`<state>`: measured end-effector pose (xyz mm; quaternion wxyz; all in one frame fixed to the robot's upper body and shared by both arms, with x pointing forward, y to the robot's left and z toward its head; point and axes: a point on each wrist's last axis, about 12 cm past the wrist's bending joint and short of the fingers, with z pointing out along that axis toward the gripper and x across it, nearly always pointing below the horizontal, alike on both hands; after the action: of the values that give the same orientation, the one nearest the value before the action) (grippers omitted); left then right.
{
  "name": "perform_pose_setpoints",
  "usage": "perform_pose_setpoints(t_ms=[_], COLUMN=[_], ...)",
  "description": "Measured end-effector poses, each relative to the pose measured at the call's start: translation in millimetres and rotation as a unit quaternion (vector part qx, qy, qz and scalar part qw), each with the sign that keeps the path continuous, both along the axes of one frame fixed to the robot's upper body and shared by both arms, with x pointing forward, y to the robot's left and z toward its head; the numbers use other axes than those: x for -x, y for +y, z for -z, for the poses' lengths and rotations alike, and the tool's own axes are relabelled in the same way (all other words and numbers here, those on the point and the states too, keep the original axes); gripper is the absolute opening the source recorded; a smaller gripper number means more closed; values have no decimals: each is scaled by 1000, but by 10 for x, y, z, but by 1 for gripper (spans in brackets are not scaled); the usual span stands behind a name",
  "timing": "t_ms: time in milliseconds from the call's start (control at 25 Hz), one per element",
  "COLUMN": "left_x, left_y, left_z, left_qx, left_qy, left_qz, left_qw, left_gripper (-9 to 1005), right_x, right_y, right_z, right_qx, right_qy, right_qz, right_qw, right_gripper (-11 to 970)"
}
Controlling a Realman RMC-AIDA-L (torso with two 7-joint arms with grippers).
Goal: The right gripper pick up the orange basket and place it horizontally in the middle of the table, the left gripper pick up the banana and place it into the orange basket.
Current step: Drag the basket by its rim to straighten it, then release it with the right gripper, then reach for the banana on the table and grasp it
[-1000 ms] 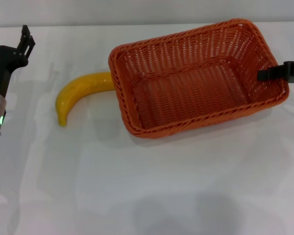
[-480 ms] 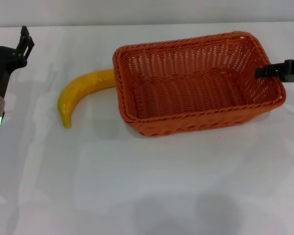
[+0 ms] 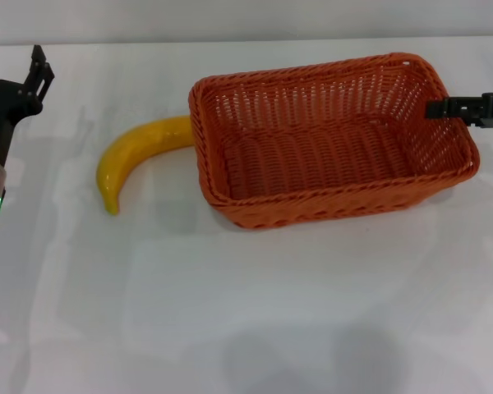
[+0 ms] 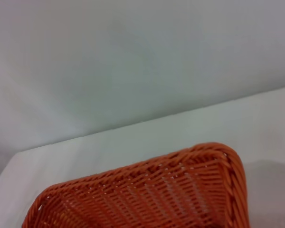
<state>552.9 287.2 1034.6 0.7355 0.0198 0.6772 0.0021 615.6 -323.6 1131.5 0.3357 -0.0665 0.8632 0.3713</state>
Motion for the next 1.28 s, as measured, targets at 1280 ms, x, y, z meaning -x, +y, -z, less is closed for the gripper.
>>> perform_pose_setpoints(t_ms=[1280], left_x=[64], left_y=[-74], left_z=[-155], left_qx=[161], left_qy=[-71], left_qz=[24], left_qw=[984], left_gripper=[832], right_x=[866], right_y=[-336], right_z=[-236], right_qx=[-23], right_qy=[-580], right_qz=[29], right_qw=[813], right_gripper=[857])
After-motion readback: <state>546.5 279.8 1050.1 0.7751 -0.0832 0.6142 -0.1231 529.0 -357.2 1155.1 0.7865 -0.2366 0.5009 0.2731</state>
